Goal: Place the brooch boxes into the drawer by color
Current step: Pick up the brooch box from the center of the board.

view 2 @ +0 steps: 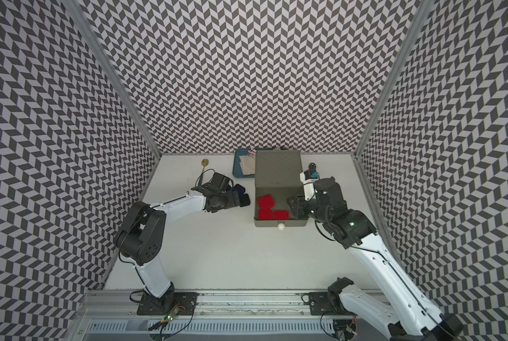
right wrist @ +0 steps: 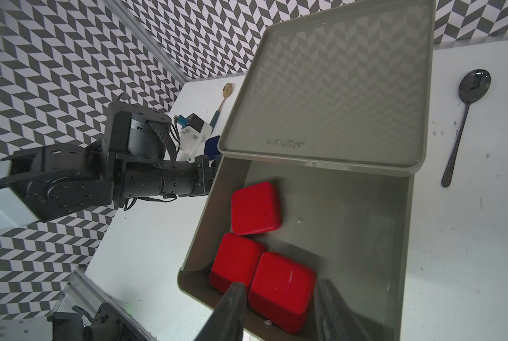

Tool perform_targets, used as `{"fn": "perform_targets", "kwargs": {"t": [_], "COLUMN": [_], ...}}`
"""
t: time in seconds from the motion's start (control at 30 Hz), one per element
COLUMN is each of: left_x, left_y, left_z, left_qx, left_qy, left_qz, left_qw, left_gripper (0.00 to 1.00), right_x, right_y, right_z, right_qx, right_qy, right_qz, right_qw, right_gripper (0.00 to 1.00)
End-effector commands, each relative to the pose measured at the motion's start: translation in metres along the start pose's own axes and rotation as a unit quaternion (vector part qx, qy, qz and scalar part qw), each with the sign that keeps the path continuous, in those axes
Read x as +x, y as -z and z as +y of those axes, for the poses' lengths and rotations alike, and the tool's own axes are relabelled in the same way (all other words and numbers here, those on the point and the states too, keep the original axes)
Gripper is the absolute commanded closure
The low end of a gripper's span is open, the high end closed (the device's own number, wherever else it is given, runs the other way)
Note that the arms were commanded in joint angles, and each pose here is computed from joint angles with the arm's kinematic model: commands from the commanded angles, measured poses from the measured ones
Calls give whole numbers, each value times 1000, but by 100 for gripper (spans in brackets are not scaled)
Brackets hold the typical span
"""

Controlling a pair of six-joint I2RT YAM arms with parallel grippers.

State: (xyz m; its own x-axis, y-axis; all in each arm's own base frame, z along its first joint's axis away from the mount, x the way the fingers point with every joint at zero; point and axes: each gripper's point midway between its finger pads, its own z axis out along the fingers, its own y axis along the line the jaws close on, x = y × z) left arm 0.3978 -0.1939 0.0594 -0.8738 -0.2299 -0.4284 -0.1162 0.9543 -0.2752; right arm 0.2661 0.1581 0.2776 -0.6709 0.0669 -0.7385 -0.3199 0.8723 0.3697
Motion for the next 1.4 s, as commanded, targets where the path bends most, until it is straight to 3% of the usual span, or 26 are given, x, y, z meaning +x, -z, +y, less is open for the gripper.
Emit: {"fn": "perform_targets", "kwargs": {"t": [0.0,1.37], "left_x": [-13,-12], "left_y": [-2,-32], "left_z": [0,21], "left_qx": [-10,-69], "left_qy": [-4,-25], "left_qz": [-15,6], "left_qw": [1000,997], "left_gripper": [9,17], "right_x": [-4,5], "right_y": [2,-4], "right_z": [-2,-13], "right_qx": [1,9], "right_qy": [8,3], "right_qz": [-13,1], "right_qw": [1000,1000], "right_gripper": [57,56]}}
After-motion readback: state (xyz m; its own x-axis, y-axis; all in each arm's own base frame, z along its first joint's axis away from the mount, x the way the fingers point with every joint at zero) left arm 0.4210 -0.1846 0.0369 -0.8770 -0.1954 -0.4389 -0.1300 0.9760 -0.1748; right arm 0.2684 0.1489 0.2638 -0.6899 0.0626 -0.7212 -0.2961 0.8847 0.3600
